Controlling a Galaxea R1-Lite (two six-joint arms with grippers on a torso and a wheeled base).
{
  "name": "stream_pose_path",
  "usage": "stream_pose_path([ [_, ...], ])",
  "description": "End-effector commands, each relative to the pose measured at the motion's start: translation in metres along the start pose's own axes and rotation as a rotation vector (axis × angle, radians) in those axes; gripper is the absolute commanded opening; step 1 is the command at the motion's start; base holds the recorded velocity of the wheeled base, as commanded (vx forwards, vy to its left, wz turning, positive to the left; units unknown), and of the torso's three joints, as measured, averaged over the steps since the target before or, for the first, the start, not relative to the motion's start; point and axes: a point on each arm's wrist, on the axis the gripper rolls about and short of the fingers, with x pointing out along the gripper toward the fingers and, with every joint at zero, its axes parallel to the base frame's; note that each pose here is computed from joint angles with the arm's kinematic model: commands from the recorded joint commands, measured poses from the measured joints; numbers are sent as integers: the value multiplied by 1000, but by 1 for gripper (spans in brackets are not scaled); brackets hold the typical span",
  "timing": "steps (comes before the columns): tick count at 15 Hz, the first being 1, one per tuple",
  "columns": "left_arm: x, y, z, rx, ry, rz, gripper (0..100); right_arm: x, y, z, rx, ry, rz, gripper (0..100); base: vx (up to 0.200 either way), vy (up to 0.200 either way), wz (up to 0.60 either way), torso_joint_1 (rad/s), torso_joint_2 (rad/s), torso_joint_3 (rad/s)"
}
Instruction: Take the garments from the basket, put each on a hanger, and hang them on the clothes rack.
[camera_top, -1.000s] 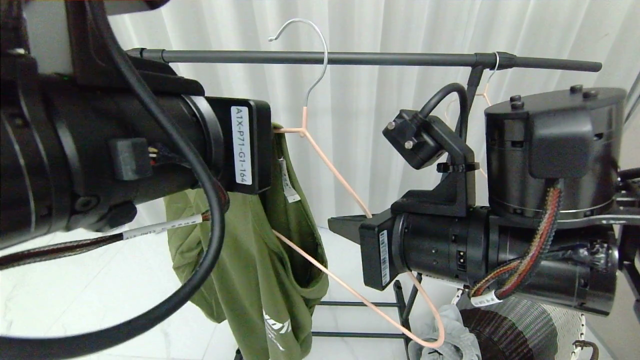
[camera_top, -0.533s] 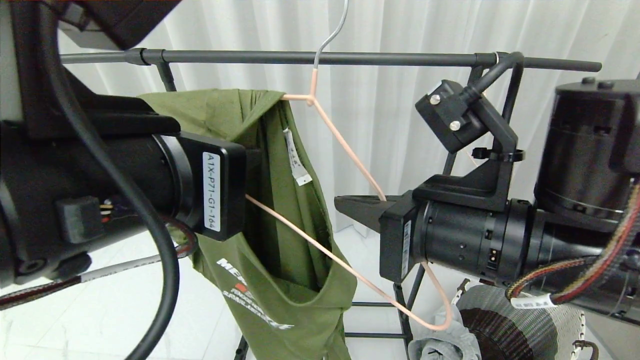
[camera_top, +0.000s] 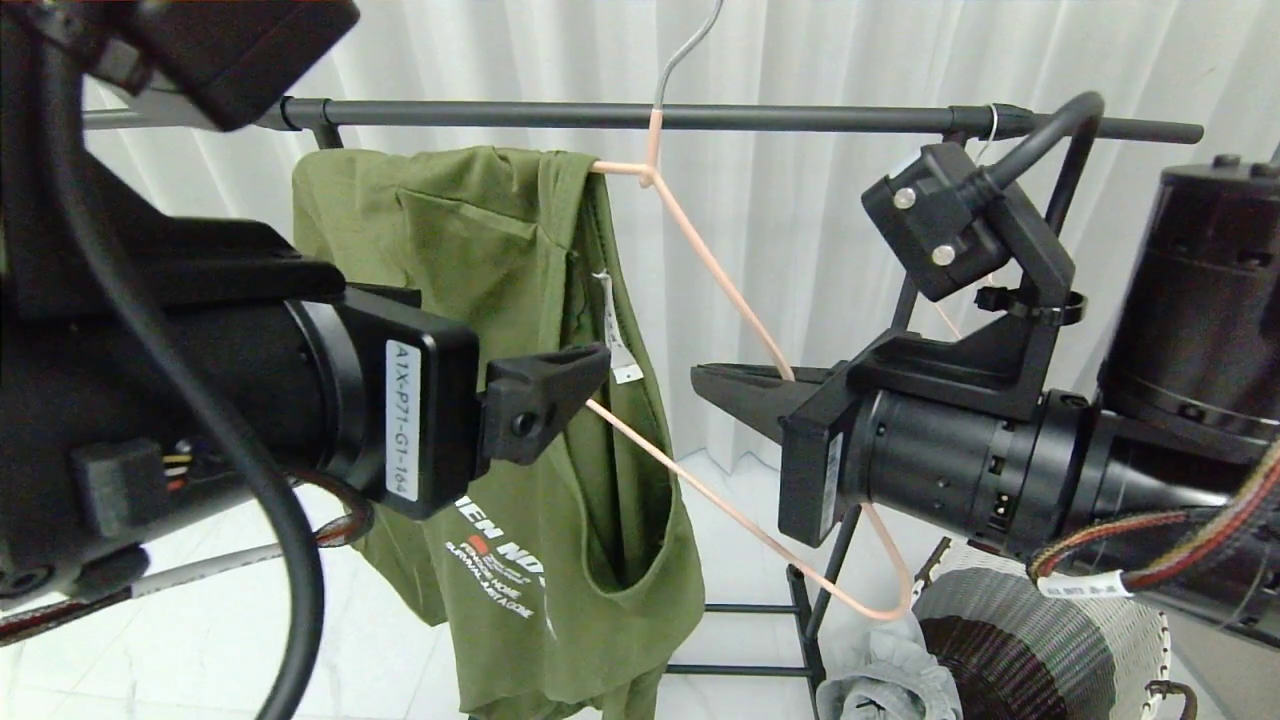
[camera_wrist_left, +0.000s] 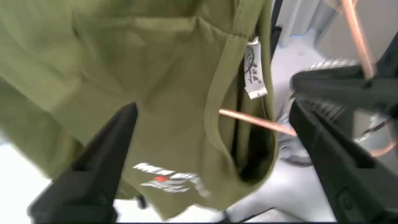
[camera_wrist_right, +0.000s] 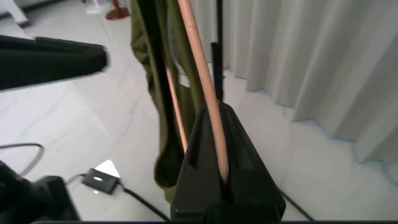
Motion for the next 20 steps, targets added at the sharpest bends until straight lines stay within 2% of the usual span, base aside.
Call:
stream_pose_path([
  [1, -14, 24, -9, 104, -8, 60, 100, -12, -12, -1, -27, 2, -36, 0, 0, 0, 0, 0, 0, 0],
  [2, -17, 38, -12, 171, -6, 104, 100, -19, -15, 0, -29, 7, -36, 0, 0, 0, 0, 0, 0, 0],
  [4, -21, 56, -6, 229, -62, 64, 100, -34, -16, 1, -31, 63, 9, 0, 0, 0, 0, 0, 0, 0],
  [6, -15, 69, -4, 355, -102, 38, 100, -41, -15, 1, -32, 97, 38, 0, 0, 0, 0, 0, 0, 0],
  [7, -11, 72, -4, 421, -129, -4, 100, -41, -14, 1, -34, 99, 43, 0, 0, 0, 0, 0, 0, 0],
  [9, -4, 69, -9, 488, -160, -93, 100, -40, -9, 0, -44, 104, 66, 0, 0, 0, 0, 0, 0, 0],
  [15, 9, 65, -14, 505, -132, -120, 100, -39, 15, -7, -71, 130, 170, 0, 0, 0, 0, 0, 0, 0],
  [20, 12, 64, -20, 507, -128, -122, 100, -38, 22, -10, -76, 143, 198, 0, 0, 0, 0, 0, 0, 0],
])
